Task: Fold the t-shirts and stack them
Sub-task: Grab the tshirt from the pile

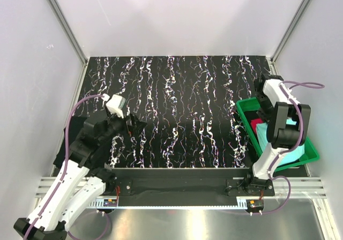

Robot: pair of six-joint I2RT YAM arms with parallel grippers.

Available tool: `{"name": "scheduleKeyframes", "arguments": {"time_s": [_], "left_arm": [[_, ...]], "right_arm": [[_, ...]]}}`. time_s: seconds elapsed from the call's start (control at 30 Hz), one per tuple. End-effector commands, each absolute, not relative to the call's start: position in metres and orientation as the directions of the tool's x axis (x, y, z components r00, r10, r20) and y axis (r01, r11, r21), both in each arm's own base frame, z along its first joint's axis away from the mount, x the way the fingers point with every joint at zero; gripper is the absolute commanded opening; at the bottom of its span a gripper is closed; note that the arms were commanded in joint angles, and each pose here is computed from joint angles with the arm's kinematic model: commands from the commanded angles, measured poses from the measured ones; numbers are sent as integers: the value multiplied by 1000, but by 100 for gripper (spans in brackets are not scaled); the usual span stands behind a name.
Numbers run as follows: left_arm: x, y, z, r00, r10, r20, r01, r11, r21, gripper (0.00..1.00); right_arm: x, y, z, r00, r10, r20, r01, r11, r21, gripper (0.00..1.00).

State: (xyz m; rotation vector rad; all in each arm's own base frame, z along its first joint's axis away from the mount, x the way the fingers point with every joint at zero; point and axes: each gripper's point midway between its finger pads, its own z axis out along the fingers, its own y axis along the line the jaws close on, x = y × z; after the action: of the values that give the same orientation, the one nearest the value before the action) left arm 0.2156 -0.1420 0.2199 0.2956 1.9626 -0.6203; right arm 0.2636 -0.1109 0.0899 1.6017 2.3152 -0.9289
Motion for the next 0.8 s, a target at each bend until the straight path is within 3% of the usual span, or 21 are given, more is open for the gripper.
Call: {"name": "scheduleKeyframes", "arguments": {"time_s": [0.0,0.03,0.07,0.13,0.17,0.23,0.47,0.53,0.57,0.6,0.67,0.73,0.77], "left_arm": [[219,-134,229,-404,-49,-914,450,859,-245,99],[218,-134,230,-400,-48,-915,450,859,-243,99],[218,-133,230,-399,-48,-916,449,861,-241,99],[218,-131,231,-392,-41,-919,447,865,-229,99],[218,-130,231,-393,-41,-919,442,868,-227,99],[220,-129,235,-384,-45,-922,437,871,-224,99],[223,-133,251,-380,-90,-921,428,865,-262,99],[224,-135,253,-405,-134,-905,400,864,-307,99],[226,-134,253,-407,-146,-902,385,867,-315,99],[228,-134,255,-418,-173,-892,363,868,-339,99],[234,-128,257,-416,-206,-886,309,884,-351,99],[238,-124,264,-423,-262,-867,245,889,-387,99],[240,-115,260,-436,-288,-853,172,903,-393,99]], "right_arm": [[244,-124,96,-352,772,-529,886,92,-454,54],[244,-126,97,-346,768,-539,888,83,-452,48],[243,-127,100,-344,762,-549,889,75,-452,33],[237,-132,117,-329,741,-585,894,44,-446,19],[235,-134,125,-329,731,-598,895,40,-444,7],[229,-139,155,-317,700,-640,908,29,-419,0],[226,-153,269,-229,578,-783,973,115,-200,0],[241,-150,305,-191,534,-823,968,240,-69,0],[269,-142,322,-97,546,-832,944,314,96,0],[278,-135,326,-158,519,-840,896,432,99,0],[305,-101,373,-52,534,-844,694,627,354,0],[315,-74,388,-76,558,-827,553,713,431,0],[326,-42,396,-137,595,-792,405,763,504,0]]}}
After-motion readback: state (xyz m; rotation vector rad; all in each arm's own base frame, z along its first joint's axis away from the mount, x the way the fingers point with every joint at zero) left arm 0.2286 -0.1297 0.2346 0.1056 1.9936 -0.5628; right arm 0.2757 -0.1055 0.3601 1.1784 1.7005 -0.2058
